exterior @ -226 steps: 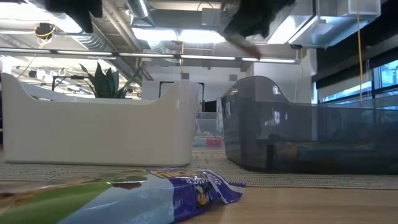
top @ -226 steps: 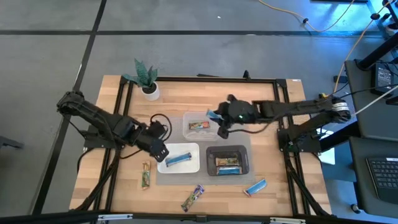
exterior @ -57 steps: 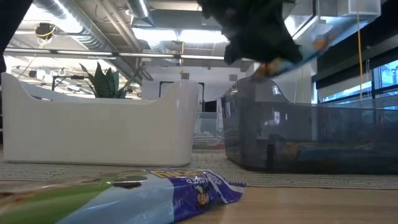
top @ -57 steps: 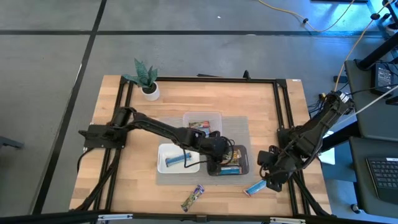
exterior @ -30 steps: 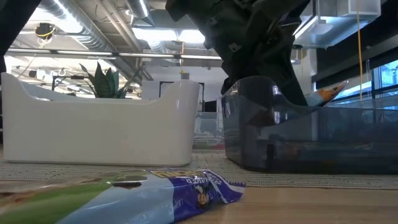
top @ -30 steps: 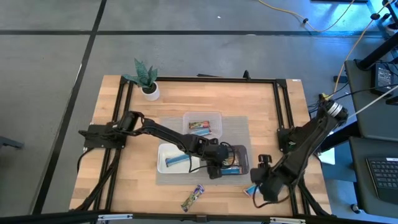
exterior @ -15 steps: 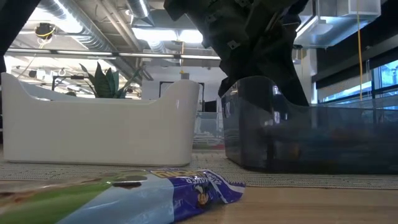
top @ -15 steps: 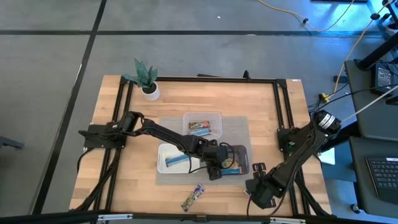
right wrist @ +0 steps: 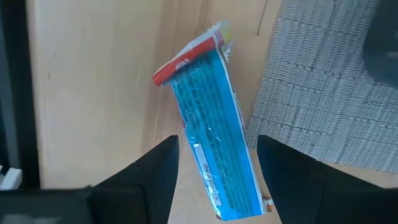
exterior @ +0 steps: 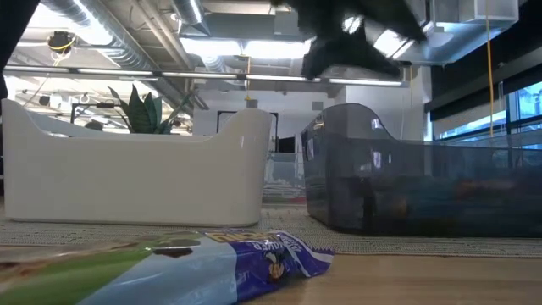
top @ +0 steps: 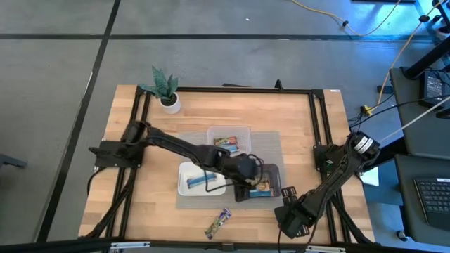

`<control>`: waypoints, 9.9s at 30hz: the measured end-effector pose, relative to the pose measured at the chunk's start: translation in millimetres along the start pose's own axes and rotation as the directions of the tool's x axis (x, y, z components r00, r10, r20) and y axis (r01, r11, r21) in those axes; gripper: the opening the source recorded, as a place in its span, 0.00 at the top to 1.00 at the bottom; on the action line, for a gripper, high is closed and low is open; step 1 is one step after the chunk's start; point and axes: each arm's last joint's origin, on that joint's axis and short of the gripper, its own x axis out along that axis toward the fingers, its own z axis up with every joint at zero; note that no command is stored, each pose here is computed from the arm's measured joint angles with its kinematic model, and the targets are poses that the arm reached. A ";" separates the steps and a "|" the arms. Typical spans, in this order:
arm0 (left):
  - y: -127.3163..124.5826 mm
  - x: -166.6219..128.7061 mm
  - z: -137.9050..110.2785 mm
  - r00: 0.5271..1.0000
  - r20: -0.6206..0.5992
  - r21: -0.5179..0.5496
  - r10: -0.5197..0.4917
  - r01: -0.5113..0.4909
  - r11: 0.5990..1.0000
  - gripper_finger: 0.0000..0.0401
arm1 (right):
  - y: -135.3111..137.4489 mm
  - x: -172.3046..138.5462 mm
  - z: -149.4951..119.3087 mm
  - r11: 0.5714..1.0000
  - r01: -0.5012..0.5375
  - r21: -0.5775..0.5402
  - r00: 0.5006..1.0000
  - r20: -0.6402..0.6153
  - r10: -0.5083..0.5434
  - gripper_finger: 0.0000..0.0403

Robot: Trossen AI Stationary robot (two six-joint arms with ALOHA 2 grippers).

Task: Pick and place Granola Bars by type
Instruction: Put the red granola bar into the transparent bin, then put the blue granola bar into the white bin

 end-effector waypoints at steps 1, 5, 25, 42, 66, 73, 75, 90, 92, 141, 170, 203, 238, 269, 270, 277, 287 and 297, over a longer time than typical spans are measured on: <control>-1.9 -7.4 4.4 1.000 0.022 0.006 -0.008 0.008 1.000 0.56 | 0.0 1.2 0.1 1.000 0.003 0.000 1.000 -0.003 -0.003 0.45; -8.3 -35.3 17.7 0.996 0.085 0.022 -0.028 0.027 0.999 0.56 | -0.3 8.5 0.3 1.000 0.006 0.000 1.000 -0.009 -0.006 0.45; -35.5 -143.7 14.5 0.962 0.143 0.025 0.232 -0.238 0.971 0.57 | -2.3 18.1 -6.9 1.000 0.012 0.021 1.000 -0.009 -0.012 0.65; -44.0 -146.6 6.9 0.957 0.129 0.043 0.258 -0.266 0.963 0.57 | 10.5 -28.0 6.1 0.998 0.058 0.002 0.995 -0.076 -0.058 0.66; -114.4 -150.9 -60.1 0.983 -0.030 -0.046 0.181 -0.183 0.982 0.57 | -81.6 -179.2 108.3 0.887 0.459 -0.051 0.808 0.439 -0.393 0.66; -144.1 -136.5 -91.2 0.981 -0.060 -0.064 0.183 -0.186 0.980 0.57 | -163.7 -168.1 136.1 0.930 0.368 0.002 0.821 0.468 -0.326 0.66; -150.1 -124.8 -102.1 0.977 -0.086 -0.043 0.196 -0.200 0.979 0.57 | -185.9 -162.1 140.2 0.934 0.356 0.018 0.815 0.483 -0.320 0.66; -154.7 -54.5 -141.4 0.945 -0.186 0.027 0.270 -0.270 0.962 0.58 | -268.7 -82.9 130.7 0.948 0.263 0.177 0.799 0.511 -0.317 0.66; -154.7 -54.4 -141.5 0.944 -0.184 0.016 0.273 -0.275 0.961 0.58 | -273.4 -73.5 126.3 0.946 0.261 0.190 0.804 0.500 -0.322 0.66; -157.5 -52.1 -141.7 0.946 -0.108 -0.266 0.305 -0.323 0.908 0.58 | -235.7 -130.3 131.7 0.945 0.185 0.271 0.869 0.403 -0.286 0.36; -150.1 -22.2 -141.9 0.944 -0.056 -0.363 0.325 -0.322 0.874 0.38 | 31.7 -186.3 -3.3 0.891 0.077 0.447 0.701 0.612 -0.367 0.37; -142.7 41.6 -185.2 0.896 -0.257 -0.396 0.362 -0.439 0.806 0.39 | 26.2 -183.1 -11.9 0.877 0.134 0.461 0.753 0.528 -0.392 0.37; -163.6 27.0 -170.6 0.892 -0.258 -0.322 0.371 -0.441 0.838 0.70 | 25.2 -182.7 -13.2 0.877 0.151 0.457 0.760 0.513 -0.398 0.37; -137.1 -79.0 -70.5 0.715 -0.265 0.250 0.647 -0.597 0.762 0.72 | 24.0 -182.5 -13.9 0.886 0.205 0.417 0.756 0.508 -0.414 0.37; -134.5 -82.2 -71.2 0.708 -0.258 0.265 0.658 -0.603 0.753 0.72 | 23.9 -182.5 -14.0 0.886 0.208 0.415 0.756 0.507 -0.415 0.37; -102.3 -104.3 -80.2 0.707 -0.273 0.149 0.652 -0.639 0.755 0.73 | 21.4 -184.3 -13.7 0.864 0.252 0.435 0.691 0.544 -0.476 0.37; -49.5 -75.6 -119.6 0.759 -0.406 0.101 0.508 -0.515 0.851 0.73 | 19.1 -186.6 -12.5 0.838 0.289 0.462 0.611 0.585 -0.533 0.37; -18.0 -49.3 -128.8 0.807 -0.448 0.140 0.384 -0.361 0.922 0.74 | 12.3 -187.2 -6.9 0.821 0.294 0.490 0.596 0.577 -0.558 0.37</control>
